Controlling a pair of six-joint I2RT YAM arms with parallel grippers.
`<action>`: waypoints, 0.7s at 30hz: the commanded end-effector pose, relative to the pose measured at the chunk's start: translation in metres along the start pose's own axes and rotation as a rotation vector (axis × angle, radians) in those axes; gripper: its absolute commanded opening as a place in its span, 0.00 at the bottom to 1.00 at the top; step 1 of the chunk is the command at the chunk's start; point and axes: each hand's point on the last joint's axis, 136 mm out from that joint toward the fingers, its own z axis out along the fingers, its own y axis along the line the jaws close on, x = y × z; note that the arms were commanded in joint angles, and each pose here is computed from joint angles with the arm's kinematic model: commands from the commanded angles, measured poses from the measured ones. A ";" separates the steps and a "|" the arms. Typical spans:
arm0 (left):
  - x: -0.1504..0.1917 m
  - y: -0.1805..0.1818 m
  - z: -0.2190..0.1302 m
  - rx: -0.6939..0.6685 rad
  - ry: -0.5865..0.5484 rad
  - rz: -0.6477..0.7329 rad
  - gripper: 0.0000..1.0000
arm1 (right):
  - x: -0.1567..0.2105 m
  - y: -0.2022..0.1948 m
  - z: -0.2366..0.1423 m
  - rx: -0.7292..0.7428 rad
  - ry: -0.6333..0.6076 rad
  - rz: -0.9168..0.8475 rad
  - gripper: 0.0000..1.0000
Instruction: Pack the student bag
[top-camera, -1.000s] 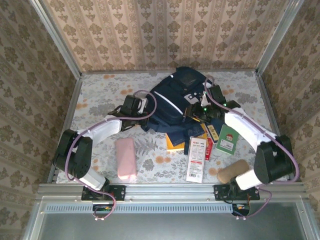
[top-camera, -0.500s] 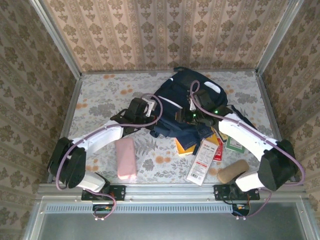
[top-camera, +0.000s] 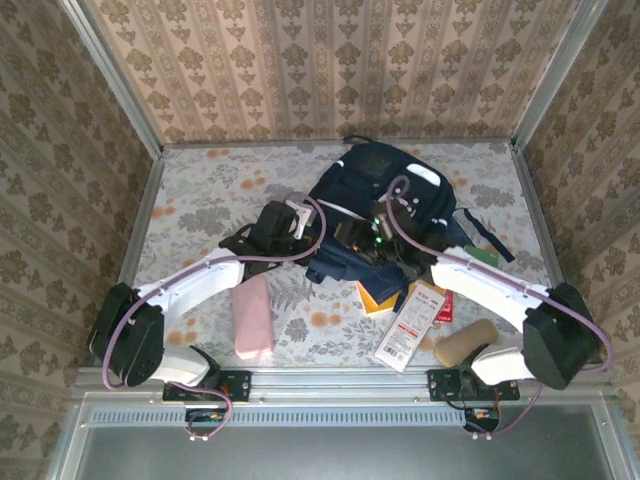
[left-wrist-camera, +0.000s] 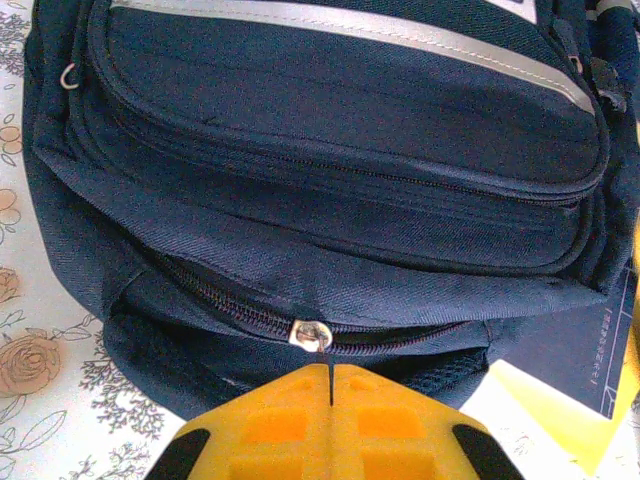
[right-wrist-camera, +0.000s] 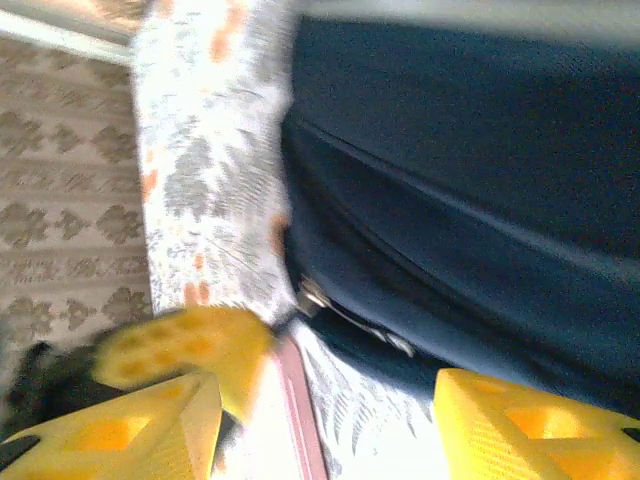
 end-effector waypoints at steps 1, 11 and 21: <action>-0.001 -0.007 -0.008 0.032 -0.024 0.013 0.00 | 0.000 -0.008 0.013 0.018 0.069 -0.544 0.59; -0.001 -0.004 0.007 0.041 -0.021 -0.010 0.00 | 0.028 -0.022 0.018 -0.105 0.118 -1.125 0.56; -0.005 0.000 0.008 0.043 -0.031 -0.029 0.00 | 0.031 -0.047 0.058 0.000 0.198 -1.169 0.58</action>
